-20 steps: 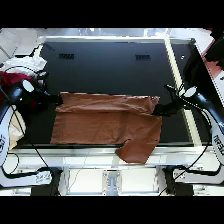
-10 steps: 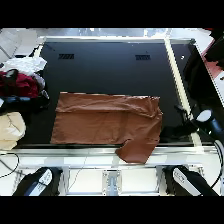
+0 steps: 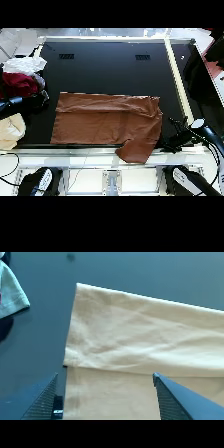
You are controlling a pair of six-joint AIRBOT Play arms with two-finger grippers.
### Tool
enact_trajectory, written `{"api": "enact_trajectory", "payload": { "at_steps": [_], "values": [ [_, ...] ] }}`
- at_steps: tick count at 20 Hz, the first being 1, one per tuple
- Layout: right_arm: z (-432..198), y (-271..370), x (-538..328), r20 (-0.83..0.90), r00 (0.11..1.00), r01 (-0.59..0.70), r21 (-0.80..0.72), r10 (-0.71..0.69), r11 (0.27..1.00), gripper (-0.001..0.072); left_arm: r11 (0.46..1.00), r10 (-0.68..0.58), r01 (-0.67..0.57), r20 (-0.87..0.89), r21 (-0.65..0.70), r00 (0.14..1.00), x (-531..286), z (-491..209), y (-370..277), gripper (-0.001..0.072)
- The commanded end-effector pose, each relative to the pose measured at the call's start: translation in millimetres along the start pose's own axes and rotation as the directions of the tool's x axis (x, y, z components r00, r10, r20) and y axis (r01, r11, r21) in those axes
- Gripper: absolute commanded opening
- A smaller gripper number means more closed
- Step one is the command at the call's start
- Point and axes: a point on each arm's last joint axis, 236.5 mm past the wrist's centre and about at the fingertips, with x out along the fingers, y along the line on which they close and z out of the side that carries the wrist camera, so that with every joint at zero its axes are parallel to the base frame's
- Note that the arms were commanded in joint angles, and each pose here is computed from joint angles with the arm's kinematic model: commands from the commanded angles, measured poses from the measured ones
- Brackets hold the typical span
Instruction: Fold the shirts.
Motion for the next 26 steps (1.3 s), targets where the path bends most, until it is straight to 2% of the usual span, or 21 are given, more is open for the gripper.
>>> {"api": "enact_trajectory", "payload": {
  "at_steps": [1,4,7,8,10,11,13,14,15,16,17,19,21,23,24,26],
  "values": [
    [7.2,-1.0,22.2,-0.053,0.999,0.001,0.015,0.000,1.000,0.0452,1.000,-0.018,0.018,0.013,-0.013,1.000,-1.7,2.3,-4.6,0.0709],
    [16.5,14.2,39.7,-0.062,0.997,-0.039,-0.003,0.038,0.999,0.0452,1.000,-0.018,0.018,0.013,-0.013,1.000,-1.7,2.4,-4.7,0.0709],
    [20.9,17.9,45.6,-0.050,0.999,-0.024,-0.027,0.022,0.999,0.0450,1.000,-0.017,0.017,0.013,-0.013,1.000,-1.7,2.4,-4.5,0.0709],
    [21.0,20.5,46.3,-0.049,0.998,-0.030,-0.028,0.028,0.999,0.0401,1.000,-0.017,0.017,0.013,-0.013,1.000,-1.5,2.4,-4.4,0.0709],
    [22.1,26.1,45.8,-0.045,0.998,-0.053,-0.035,0.052,0.998,0.0081,1.000,-0.017,0.017,0.012,-0.013,1.000,-1.1,2.2,-4.2,0.0709],
    [23.1,29.6,45.1,-0.039,0.997,-0.066,-0.046,0.065,0.997,0.0016,1.000,-0.017,0.017,0.012,-0.013,1.000,-1.2,2.2,-4.3,0.0709],
    [24.0,38.6,39.7,-0.044,0.995,-0.095,-0.061,0.093,0.994,0.0015,1.000,-0.004,0.004,0.018,-0.009,1.000,-1.3,3.8,-1.1,0.0703],
    [24.3,43.9,32.9,-0.048,0.994,-0.102,-0.079,0.099,0.992,0.0015,0.998,0.018,-0.016,0.030,-0.062,0.999,-2.2,6.2,6.0,0.0651],
    [25.2,49.1,24.5,-0.044,0.994,-0.103,-0.103,0.099,0.989,0.0015,0.988,0.049,-0.044,0.031,-0.149,0.998,-4.4,6.1,18.1,0.0636],
    [26.9,55.7,13.3,-0.029,0.995,-0.101,-0.137,0.098,0.985,0.0015,0.967,0.102,-0.097,0.011,-0.234,0.995,-7.4,-0.4,38.0,0.0636],
    [30.3,62.2,1.1,-0.001,0.996,-0.092,-0.174,0.093,0.980,0.0015,0.925,0.181,-0.182,-0.037,-0.334,0.983,-9.9,-17.2,67.6,0.0635],
    [39.3,73.6,-21.2,0.080,0.993,-0.064,-0.228,0.085,0.971,0.0015,0.811,0.243,-0.297,-0.173,-0.504,0.955,-6.7,-69.7,108.1,0.0626],
    [46.7,85.7,-43.6,0.163,0.983,-0.035,-0.277,0.083,0.960,0.0015,0.699,0.142,-0.294,-0.277,-0.652,0.950,14.1,-120.4,107.4,0.0623],
    [52.2,97.9,-63.2,0.232,0.968,-0.014,-0.318,0.092,0.948,0.0015,0.562,0.004,-0.291,-0.349,-0.774,0.937,33.7,-159.3,93.9,0.0587],
    [54.7,103.0,-72.6,0.263,0.960,0.000,-0.337,0.094,0.942,0.0015,0.522,-0.059,-0.301,-0.386,-0.798,0.921,39.6,-174.1,86.1,0.0587],
    [60.2,114.6,-92.2,0.319,0.942,0.025,-0.372,0.102,0.928,0.0016,0.501,-0.130,-0.333,-0.450,-0.799,0.884,44.2,-192.7,78.5,0.0587]
  ]
}}
